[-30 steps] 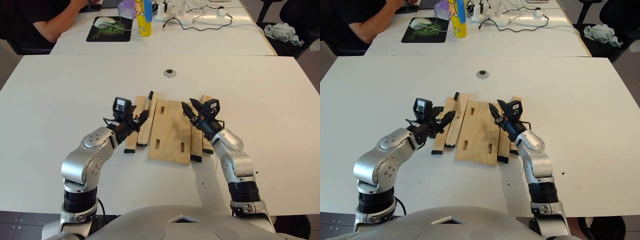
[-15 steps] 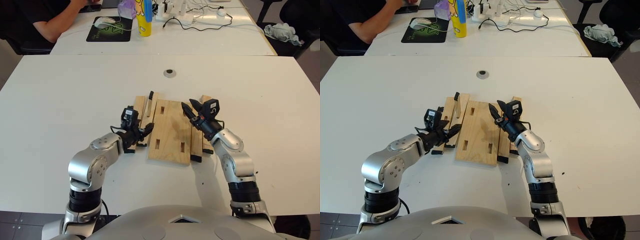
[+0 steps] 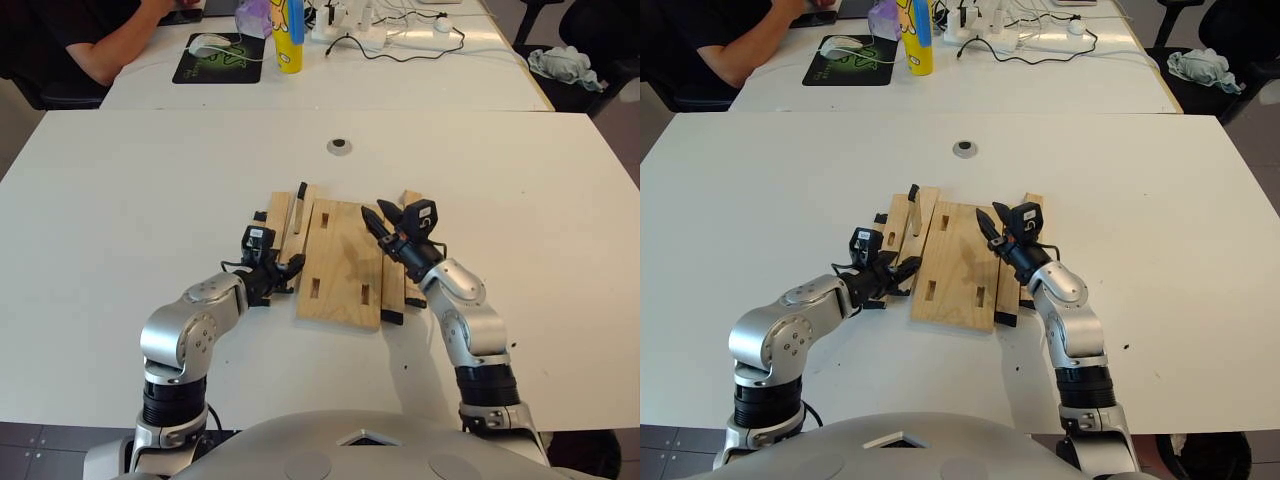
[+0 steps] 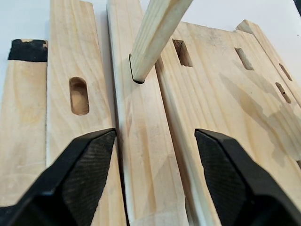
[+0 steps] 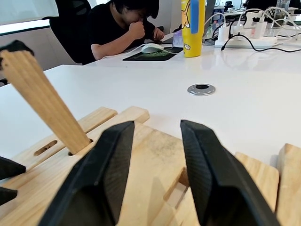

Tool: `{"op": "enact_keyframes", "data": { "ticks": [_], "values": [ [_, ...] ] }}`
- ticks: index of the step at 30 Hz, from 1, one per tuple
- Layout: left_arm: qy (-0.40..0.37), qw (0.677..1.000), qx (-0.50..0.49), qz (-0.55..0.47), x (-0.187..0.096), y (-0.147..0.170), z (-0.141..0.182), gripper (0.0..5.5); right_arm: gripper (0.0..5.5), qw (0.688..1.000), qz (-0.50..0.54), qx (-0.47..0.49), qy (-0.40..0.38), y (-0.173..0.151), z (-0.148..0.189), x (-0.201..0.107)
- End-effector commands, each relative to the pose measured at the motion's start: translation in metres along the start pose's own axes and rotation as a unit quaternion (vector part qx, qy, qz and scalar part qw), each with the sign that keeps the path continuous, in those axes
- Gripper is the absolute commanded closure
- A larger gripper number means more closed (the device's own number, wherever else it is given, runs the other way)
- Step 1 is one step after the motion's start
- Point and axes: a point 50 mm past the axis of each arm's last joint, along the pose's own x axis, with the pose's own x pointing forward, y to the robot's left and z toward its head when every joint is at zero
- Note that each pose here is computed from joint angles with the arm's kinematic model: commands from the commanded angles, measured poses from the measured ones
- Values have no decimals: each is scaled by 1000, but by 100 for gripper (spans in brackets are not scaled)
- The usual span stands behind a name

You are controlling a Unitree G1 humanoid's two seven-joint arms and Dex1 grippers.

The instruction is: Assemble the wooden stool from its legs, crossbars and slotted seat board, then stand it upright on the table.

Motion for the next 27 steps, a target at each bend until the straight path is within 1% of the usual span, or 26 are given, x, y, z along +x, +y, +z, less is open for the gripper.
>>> {"op": "enact_keyframes", "data": {
  "ticks": [1,13,17,21,27],
  "values": [
    [32,999,17,15,1,5,-8,238,368,1000,0,4,-3,1,3,0],
    [64,995,62,47,0,15,-15,238,368,1000,-6,9,-4,3,1,-2],
    [75,993,82,42,3,10,-15,238,368,1000,-6,10,-4,4,0,-1],
    [59,994,89,34,2,5,-7,238,368,1000,-5,10,-4,4,0,0],
    [66,992,100,38,3,6,-7,238,368,1000,-7,10,-5,5,-1,0]
  ]
}}
